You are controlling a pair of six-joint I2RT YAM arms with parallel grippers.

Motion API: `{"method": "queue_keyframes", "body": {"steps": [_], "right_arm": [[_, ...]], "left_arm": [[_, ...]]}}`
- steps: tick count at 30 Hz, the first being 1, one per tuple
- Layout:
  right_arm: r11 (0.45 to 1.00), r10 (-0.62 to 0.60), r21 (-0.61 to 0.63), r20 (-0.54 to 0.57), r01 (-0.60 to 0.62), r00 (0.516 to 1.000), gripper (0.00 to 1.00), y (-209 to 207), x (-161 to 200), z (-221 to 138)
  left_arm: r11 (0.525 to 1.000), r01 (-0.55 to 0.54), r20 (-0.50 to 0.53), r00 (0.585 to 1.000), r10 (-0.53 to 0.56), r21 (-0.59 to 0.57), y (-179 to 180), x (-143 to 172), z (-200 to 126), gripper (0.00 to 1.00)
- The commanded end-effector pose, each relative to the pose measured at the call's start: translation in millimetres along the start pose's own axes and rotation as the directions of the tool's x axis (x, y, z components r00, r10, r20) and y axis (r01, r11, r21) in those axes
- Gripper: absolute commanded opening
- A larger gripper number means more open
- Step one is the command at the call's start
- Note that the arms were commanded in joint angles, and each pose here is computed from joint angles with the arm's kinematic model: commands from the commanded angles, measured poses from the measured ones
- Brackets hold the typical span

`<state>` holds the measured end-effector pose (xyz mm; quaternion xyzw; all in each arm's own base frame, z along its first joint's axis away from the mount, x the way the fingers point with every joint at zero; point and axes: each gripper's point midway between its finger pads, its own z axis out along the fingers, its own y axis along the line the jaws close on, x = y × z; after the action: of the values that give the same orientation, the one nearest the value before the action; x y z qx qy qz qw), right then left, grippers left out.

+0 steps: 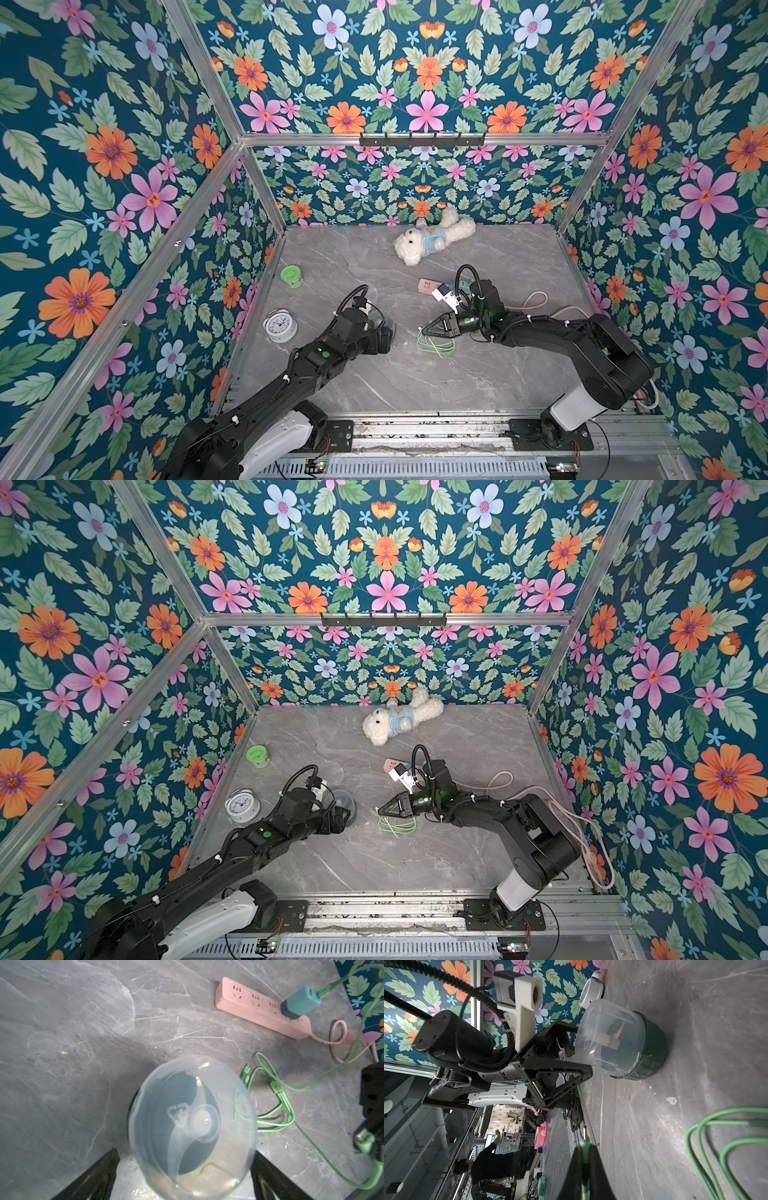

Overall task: Charge the cordless meat grinders
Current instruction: Pick up the cordless meat grinder at the center of the board.

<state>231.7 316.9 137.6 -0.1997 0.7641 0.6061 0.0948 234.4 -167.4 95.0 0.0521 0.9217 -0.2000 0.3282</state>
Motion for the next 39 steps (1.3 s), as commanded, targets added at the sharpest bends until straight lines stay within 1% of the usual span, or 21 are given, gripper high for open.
{"method": "queue_keyframes", "body": {"steps": [1,6,8,12,16,18,24,27,30,34,39], "right_arm": [[1.0,-0.021,-0.022,0.003,0.021,1.0,0.02,2,-3,1],[0.999,-0.016,-0.028,0.005,0.017,1.0,0.02,0,-4,3],[1.0,0.012,-0.024,-0.009,-0.013,1.0,0.02,-11,-1,7],[0.999,0.024,-0.029,-0.02,-0.025,1.0,0.02,-14,1,9],[0.999,0.026,-0.034,-0.024,-0.027,0.999,0.02,-14,1,10],[0.999,0.028,-0.038,-0.028,-0.029,0.999,0.02,-14,2,10],[0.997,0.043,-0.061,-0.028,-0.045,0.999,0.02,-17,0,13],[0.997,0.045,-0.069,-0.028,-0.047,0.999,0.02,-18,0,14],[0.996,0.048,-0.075,-0.032,-0.05,0.998,0.02,-19,0,15],[0.993,0.055,-0.1,-0.037,-0.059,0.998,0.02,-19,-1,17],[0.992,0.068,-0.104,-0.041,-0.072,0.997,0.02,-22,-1,18]], "left_arm": [[1.0,0.002,0.021,1.0,-0.002,-0.023,2,1,5,0.99],[1.0,-0.026,0.024,0.999,0.026,0.0,-7,9,17,0.99],[1.0,-0.027,0.02,0.999,0.028,-0.012,-5,13,24,0.99],[0.999,-0.043,0.024,0.999,0.044,-0.025,-3,15,35,0.99],[0.995,-0.077,-0.002,0.997,0.077,-0.059,3,24,46,0.99],[0.995,-0.081,0.022,0.996,0.083,-0.066,3,22,48,0.99],[0.994,-0.075,0.133,0.988,0.084,-0.076,6,8,46,0.99],[0.996,-0.063,0.219,0.973,0.074,-0.059,5,-3,38,0.99],[0.997,-0.063,0.279,0.958,0.07,-0.034,3,-9,31,0.99],[0.996,-0.09,0.294,0.952,0.081,0.018,-4,-5,32,0.99],[0.992,-0.123,0.243,0.962,0.121,-0.008,-5,-2,45,0.99]]}}
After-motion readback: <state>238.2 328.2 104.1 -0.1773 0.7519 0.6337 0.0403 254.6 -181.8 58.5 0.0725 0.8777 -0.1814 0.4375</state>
